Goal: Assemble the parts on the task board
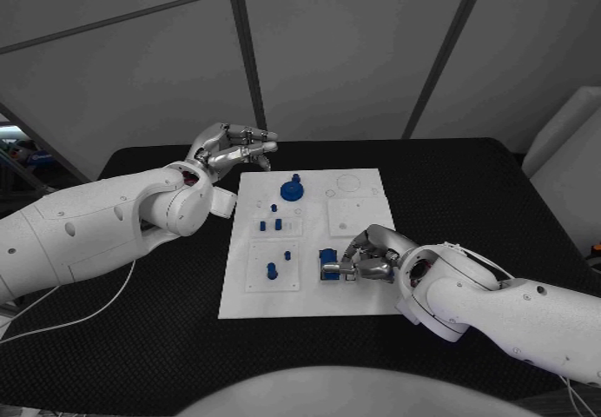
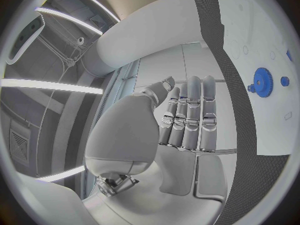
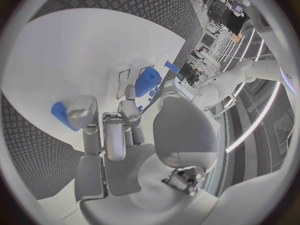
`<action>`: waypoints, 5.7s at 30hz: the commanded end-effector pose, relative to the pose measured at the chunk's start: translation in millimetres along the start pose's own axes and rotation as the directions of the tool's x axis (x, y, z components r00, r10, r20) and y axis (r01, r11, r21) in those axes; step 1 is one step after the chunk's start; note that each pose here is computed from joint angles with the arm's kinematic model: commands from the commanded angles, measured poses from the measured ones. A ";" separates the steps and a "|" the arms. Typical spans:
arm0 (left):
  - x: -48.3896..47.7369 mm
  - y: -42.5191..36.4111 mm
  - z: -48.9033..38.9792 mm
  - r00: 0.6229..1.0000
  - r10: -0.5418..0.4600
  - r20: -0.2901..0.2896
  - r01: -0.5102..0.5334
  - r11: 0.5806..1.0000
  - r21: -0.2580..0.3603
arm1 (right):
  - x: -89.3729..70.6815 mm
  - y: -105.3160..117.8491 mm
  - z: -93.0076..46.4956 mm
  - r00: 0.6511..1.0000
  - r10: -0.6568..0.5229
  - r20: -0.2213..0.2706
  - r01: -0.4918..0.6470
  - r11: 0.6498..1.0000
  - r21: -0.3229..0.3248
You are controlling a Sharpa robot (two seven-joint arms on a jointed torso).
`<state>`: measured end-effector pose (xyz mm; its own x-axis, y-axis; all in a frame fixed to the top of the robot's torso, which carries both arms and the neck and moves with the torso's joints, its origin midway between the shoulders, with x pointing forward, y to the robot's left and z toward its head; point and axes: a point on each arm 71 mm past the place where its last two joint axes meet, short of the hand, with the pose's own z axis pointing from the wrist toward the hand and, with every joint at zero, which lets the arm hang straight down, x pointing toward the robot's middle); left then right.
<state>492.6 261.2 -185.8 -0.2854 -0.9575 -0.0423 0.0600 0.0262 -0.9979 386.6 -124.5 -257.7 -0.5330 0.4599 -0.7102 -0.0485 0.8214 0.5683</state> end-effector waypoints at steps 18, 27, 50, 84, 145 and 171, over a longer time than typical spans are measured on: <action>1.2 -0.7 1.1 1.000 -0.006 -0.011 0.006 1.000 0.003 | -4.5 1.9 -7.4 0.999 -0.029 0.023 0.031 0.997 -0.071; 1.5 -0.6 1.2 1.000 -0.007 -0.012 0.007 1.000 0.003 | -3.8 -0.2 0.6 0.999 -0.037 0.026 0.038 0.998 -0.051; 1.0 -0.1 1.4 1.000 -0.006 -0.012 0.006 1.000 0.001 | -10.6 -1.8 -4.5 0.998 -0.009 0.070 0.017 0.994 -0.110; 2.3 2.5 1.0 1.000 -0.009 -0.013 0.009 1.000 0.000 | -62.1 -66.1 -22.3 0.959 -0.237 0.154 0.234 0.971 0.041; -1.9 3.0 -0.9 1.000 -0.006 -0.010 0.006 1.000 -0.006 | -18.8 -47.4 -19.7 0.922 -0.377 0.084 0.374 0.926 0.051; -0.8 3.1 -0.9 1.000 -0.007 -0.012 0.007 1.000 -0.008 | -9.1 -31.1 -15.8 0.997 0.021 0.076 -0.023 0.999 0.028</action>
<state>492.3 263.9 -190.1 -0.2870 -0.9571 -0.0406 0.0487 0.0278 -0.9984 379.1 -160.7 -262.1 -0.4638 0.4641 -0.7546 -0.0359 0.8413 0.5394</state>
